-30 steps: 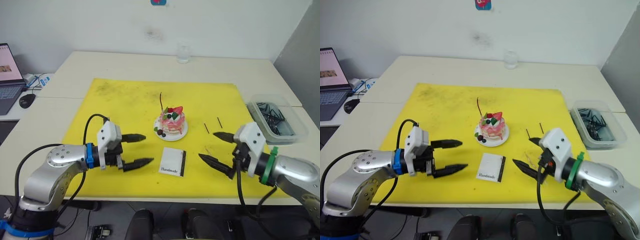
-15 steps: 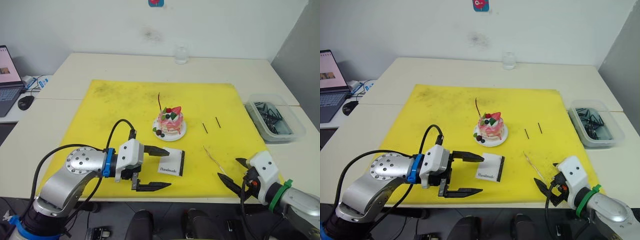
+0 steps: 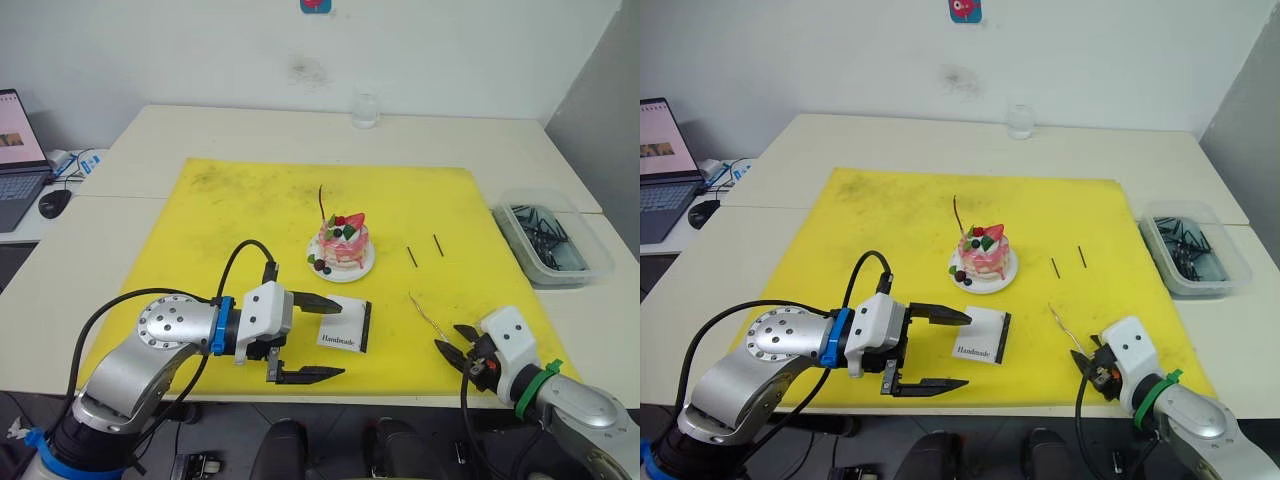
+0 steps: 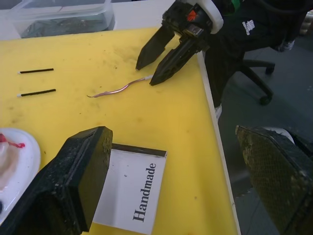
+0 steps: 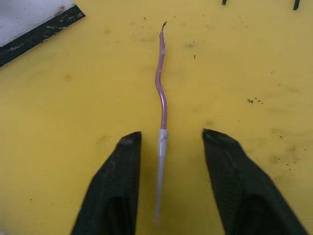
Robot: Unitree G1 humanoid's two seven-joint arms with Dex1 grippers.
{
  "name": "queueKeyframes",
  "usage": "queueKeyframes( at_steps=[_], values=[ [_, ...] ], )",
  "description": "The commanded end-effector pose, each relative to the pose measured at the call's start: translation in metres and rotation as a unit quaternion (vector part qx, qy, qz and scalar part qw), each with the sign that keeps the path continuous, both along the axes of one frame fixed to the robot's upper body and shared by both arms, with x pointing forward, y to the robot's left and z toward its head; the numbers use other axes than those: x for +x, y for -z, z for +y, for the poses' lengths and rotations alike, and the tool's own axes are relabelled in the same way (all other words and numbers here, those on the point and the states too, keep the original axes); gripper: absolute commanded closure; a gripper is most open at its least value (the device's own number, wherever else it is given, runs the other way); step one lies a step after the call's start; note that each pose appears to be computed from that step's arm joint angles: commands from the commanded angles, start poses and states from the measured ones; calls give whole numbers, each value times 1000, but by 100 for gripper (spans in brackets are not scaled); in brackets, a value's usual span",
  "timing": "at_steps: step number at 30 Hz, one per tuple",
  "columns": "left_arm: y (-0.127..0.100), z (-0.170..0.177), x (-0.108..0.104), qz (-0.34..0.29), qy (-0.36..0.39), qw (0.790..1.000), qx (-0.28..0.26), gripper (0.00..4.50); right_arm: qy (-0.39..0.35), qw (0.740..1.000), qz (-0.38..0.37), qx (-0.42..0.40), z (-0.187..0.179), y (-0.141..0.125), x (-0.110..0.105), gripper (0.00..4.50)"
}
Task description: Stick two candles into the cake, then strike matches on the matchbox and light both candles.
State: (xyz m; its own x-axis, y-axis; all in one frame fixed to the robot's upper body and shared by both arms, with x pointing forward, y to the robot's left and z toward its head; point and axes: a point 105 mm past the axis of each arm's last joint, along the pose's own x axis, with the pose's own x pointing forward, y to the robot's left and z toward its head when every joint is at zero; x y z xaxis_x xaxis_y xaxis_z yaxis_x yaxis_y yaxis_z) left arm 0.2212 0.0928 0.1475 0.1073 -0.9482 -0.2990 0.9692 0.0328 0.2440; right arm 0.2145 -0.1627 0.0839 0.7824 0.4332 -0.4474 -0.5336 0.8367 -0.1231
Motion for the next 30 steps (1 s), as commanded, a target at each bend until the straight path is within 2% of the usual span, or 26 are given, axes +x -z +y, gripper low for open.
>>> queueKeyframes(
  at_steps=[1, 3, 6, 11, 16, 22, 30],
  values=[
    [-6, -3, 0, -20, 8, 1000, -4, 0, -5, 1000, -9, -11, -1, -5, -2, 392],
    [-6, -2, 0, -21, 8, 1000, -4, 0, -13, 1000, -6, -14, 1, -5, -4, 447],
    [-6, -2, -1, -21, 9, 1000, -4, 0, -16, 1000, -10, -12, 1, -10, -5, 447],
    [-7, -4, -4, -16, 13, 1000, -9, 0, -27, 999, -28, -4, -5, -34, -3, 447],
    [-11, -11, -12, 6, 38, 999, -25, 0, -46, 998, -8, -37, -34, -47, -3, 447],
    [-19, -18, -20, 26, 63, 997, -45, 0, -39, 995, 36, -82, -85, -43, -6, 447],
    [-20, -24, -19, 24, 71, 996, -55, 0, -10, 994, 62, -89, -112, -31, -1, 447]
  ],
)
